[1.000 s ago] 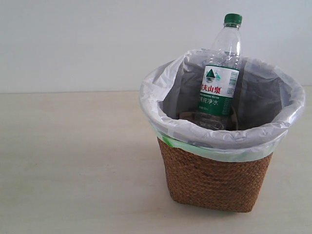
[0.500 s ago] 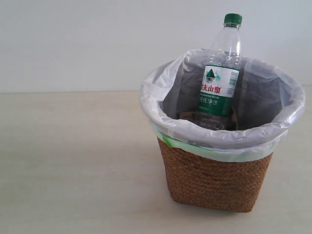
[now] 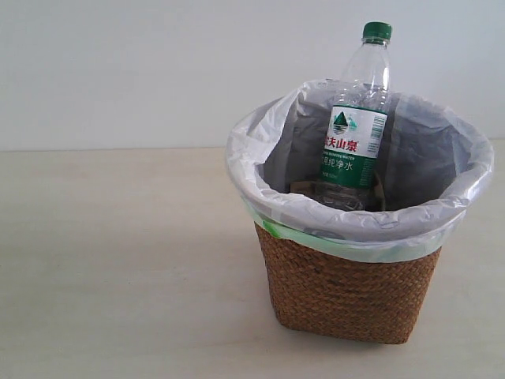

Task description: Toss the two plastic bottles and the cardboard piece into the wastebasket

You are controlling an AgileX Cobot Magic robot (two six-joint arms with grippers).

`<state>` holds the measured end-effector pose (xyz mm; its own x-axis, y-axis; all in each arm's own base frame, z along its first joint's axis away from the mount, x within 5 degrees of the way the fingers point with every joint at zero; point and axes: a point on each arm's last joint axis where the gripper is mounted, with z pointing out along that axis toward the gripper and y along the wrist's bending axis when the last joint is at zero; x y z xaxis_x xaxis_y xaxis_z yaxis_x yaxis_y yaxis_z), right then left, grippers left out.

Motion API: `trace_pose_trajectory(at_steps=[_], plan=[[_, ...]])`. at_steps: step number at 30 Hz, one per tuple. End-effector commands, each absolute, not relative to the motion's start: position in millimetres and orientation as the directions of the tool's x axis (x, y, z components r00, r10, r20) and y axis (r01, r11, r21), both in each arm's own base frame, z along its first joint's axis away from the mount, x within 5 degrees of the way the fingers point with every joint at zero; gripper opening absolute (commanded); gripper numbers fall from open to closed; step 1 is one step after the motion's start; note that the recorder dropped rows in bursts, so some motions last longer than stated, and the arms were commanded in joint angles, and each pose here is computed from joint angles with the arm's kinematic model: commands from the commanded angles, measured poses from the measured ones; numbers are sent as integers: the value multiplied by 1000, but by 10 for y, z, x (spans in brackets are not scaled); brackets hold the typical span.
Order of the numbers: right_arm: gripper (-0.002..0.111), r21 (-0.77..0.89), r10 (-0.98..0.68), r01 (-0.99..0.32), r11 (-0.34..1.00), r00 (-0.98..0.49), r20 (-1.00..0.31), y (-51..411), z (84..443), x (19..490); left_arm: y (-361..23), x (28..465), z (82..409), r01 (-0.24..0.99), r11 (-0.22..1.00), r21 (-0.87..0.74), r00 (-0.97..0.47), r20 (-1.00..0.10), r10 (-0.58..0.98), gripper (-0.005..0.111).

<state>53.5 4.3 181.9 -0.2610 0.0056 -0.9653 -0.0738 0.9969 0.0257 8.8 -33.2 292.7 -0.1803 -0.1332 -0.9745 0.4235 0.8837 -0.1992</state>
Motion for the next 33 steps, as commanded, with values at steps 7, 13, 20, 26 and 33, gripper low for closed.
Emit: trace_pose_trajectory(at_steps=[7, 13, 20, 26, 33], plan=[[0, 21, 3, -69, 997, -252, -968, 40, 1825, 534, -141, 166, 2921, 189, 908, -374, -162, -924, -347, 4], [0, 21, 3, -69, 997, -252, -968, 40, 1825, 534, -119, 248, 2778, 158, 928, -338, -162, -936, -313, 4], [0, 21, 3, -69, 997, -252, -968, 40, 1825, 534, -93, 387, 2567, 137, 940, -312, -96, -949, -301, 4], [0, 21, 3, -69, 997, -252, -968, 40, 1825, 534, -62, 485, 2356, 111, 969, -222, -34, -975, -220, 4], [0, 21, 3, -69, 997, -252, -968, 40, 1825, 534, -57, 560, 2112, 110, 985, -137, 50, -988, -143, 4]])
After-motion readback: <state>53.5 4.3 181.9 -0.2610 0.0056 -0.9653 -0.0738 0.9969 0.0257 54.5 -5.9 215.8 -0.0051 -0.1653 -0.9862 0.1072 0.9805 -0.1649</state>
